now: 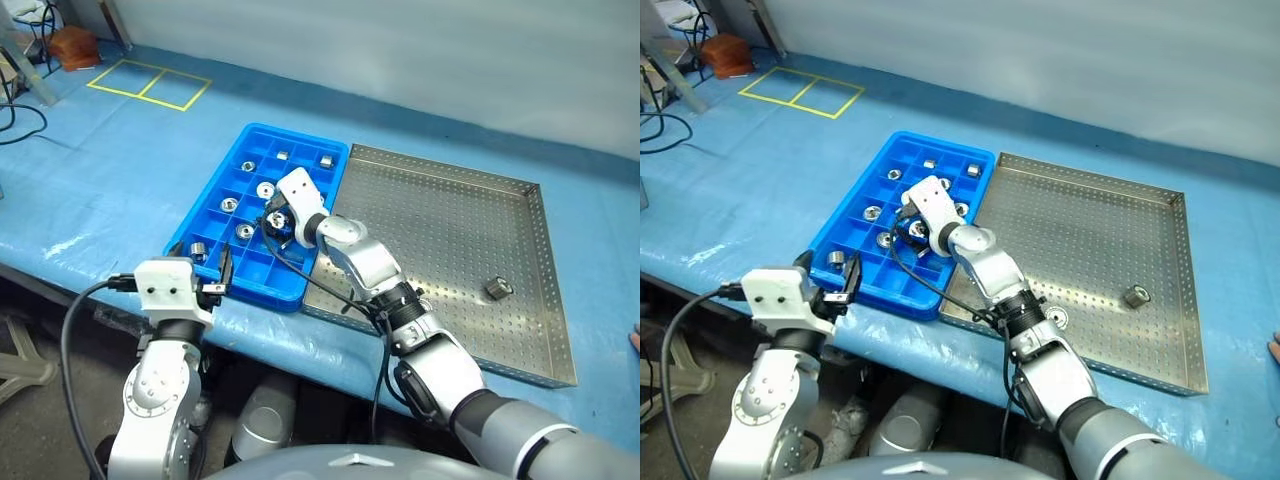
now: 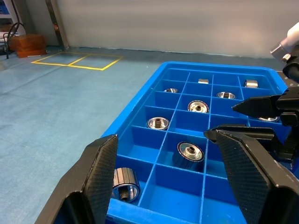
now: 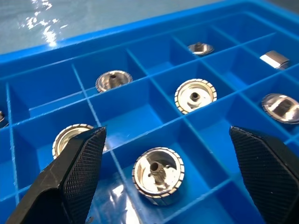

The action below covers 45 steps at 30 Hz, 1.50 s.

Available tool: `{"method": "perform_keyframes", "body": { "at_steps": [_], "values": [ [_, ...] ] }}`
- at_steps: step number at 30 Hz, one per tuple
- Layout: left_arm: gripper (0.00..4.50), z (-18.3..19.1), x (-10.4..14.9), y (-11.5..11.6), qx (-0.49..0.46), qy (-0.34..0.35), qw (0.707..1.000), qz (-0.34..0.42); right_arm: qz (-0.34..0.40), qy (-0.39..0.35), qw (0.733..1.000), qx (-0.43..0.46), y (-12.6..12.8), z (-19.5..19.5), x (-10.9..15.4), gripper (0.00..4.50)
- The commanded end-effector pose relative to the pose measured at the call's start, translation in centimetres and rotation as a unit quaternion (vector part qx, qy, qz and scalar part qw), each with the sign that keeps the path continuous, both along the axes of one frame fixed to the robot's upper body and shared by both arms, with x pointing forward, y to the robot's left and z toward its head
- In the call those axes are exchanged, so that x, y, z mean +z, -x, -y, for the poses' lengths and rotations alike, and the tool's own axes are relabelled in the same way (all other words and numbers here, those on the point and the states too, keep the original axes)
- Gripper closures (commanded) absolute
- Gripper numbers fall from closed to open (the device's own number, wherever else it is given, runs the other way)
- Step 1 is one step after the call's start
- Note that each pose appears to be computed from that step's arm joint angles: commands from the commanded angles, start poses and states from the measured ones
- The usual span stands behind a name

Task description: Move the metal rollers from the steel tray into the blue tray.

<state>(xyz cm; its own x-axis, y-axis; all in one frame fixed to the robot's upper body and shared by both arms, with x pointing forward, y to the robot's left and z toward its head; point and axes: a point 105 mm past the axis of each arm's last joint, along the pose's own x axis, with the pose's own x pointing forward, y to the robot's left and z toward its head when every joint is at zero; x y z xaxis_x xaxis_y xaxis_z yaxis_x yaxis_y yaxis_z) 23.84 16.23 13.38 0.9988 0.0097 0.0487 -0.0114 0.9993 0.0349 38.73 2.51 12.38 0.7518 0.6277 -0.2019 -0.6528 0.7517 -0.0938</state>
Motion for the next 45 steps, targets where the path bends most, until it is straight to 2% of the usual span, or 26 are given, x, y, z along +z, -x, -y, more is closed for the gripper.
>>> {"method": "perform_keyframes", "body": {
  "at_steps": [1, 5, 10, 17, 23, 31, 36, 39, 45],
  "values": [
    [0.85, 0.9, 0.5, -0.2, -0.03, 0.005, 0.999, 0.01, 0.051, -0.025, 0.995, -0.079, -0.4, 4.7, 3.7, 0.02],
    [0.85, 2.1, 0.4, -0.7, -0.078, 0.006, 0.997, 0.003, 0.038, -0.017, 0.988, -0.149, 1.1, 9.4, 4.3, 0.02],
    [0.85, 4.6, -0.1, -1.0, -0.165, 0.001, 0.986, -0.01, -0.018, 0.037, 0.982, -0.187, 4.3, 12.2, 2.3, 0.02],
    [0.85, 5.9, -0.5, -1.3, -0.209, 0.0, 0.978, -0.024, -0.128, 0.02, 0.969, -0.208, 8.8, 12.3, -0.4, 0.02],
    [0.85, 6.4, -0.7, -1.6, -0.224, 0.001, 0.974, -0.028, -0.201, 0.029, 0.957, -0.205, 11.3, 12.0, -3.2, 0.02],
    [0.85, 6.8, -0.8, -1.8, -0.234, 0.001, 0.972, -0.029, -0.24, 0.006, 0.954, -0.179, 12.2, 10.2, -4.9, 0.02],
    [0.85, 6.9, -1.0, -1.7, -0.241, -0.004, 0.97, -0.033, -0.247, 0.035, 0.951, -0.185, 12.0, 10.7, -6.5, 0.02],
    [0.85, 6.9, -1.1, -1.6, -0.244, -0.006, 0.969, -0.034, -0.25, 0.043, 0.946, -0.2, 11.7, 11.3, -7.3, 0.67],
    [0.85, 6.6, -1.1, -1.4, -0.233, -0.009, 0.972, -0.033, -0.239, 0.065, 0.949, -0.197, 11.5, 11.5, -7.9, 2.61]
  ]
}}
